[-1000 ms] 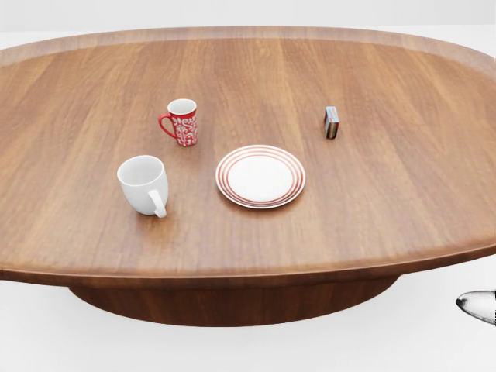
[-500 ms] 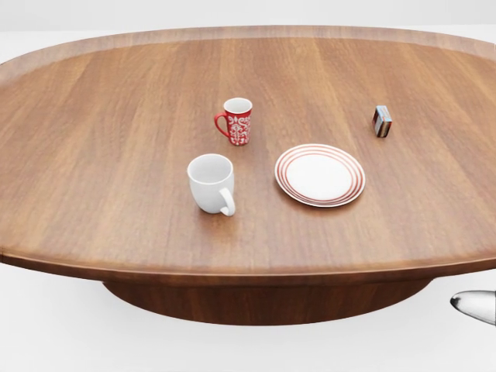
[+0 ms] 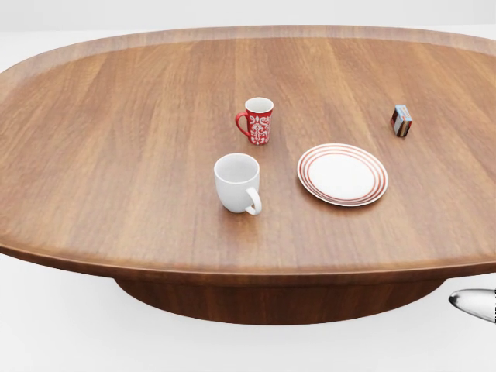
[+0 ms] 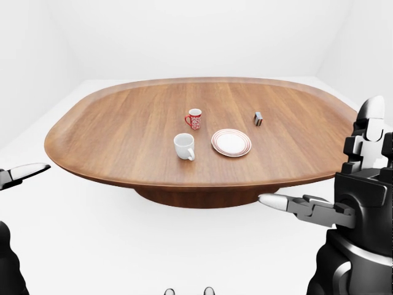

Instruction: Put the white mug on the plate.

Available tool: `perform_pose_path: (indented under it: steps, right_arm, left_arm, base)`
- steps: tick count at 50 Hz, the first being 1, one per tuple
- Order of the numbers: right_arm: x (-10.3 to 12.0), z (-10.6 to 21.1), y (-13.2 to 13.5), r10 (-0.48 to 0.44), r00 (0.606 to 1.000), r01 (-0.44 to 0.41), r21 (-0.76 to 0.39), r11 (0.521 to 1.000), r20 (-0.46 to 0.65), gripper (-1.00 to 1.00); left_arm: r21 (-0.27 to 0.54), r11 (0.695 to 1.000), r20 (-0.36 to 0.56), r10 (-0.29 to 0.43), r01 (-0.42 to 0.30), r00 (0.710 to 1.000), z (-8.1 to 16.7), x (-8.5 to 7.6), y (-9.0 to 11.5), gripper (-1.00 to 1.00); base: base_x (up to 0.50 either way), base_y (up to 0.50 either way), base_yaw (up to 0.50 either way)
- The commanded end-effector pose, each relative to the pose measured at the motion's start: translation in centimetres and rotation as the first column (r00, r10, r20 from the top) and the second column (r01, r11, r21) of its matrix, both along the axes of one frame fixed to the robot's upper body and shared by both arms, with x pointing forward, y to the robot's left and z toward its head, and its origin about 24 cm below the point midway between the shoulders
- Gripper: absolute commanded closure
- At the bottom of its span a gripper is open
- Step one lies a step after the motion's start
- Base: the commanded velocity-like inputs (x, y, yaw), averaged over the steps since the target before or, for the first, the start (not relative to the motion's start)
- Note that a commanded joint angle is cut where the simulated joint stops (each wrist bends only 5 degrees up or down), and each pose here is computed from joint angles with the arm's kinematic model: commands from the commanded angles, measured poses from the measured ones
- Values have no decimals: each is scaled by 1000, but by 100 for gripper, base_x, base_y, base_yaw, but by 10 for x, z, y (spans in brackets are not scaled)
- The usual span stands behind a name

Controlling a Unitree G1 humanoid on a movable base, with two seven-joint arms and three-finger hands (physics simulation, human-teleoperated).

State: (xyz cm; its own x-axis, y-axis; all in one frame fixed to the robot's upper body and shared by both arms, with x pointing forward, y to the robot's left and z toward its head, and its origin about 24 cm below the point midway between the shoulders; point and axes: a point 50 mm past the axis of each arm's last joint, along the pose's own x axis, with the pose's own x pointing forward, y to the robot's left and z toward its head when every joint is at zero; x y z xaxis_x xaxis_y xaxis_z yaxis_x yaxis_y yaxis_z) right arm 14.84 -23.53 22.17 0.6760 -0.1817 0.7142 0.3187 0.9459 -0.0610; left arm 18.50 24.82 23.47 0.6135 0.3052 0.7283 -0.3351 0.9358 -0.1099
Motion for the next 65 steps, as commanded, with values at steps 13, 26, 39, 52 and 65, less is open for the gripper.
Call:
perform_pose_path:
  steps: [13, 26, 39, 52, 65]
  right_arm:
    - [3, -6, -1, -2, 999, 2, 9, 1000, -36, -100]
    - [4, -7, -1, 0, 999, 0, 9, 1000, -39, -100]
    - [5, -8, -1, 3, 999, -2, 11, 1000, -46, -100]
    - [4, -6, -1, 5, 999, -4, 9, 1000, -35, -100]
    - [4, -6, -1, 7, 999, -6, 10, 1000, -33, -100]
  left_arm:
    - [3, 1000, -16, -1, 1, 1000, -3, 1, -2, -100]
    - [3, 1000, -14, 0, 0, 1000, -3, 1, -2, -100]
    - [2, 1000, -21, -1, 1, 1000, -4, 2, -2, -100]
    - [4, 1000, -24, -1, 1, 1000, -4, 3, -2, -100]
    - [1, 1000, -32, -1, 1, 1000, -6, 5, -2, -100]
  base:
    - [32, 0, 0]
    - [32, 0, 0]
    - [32, 0, 0]
    - [29, 0, 0]
    - [25, -2, 0]
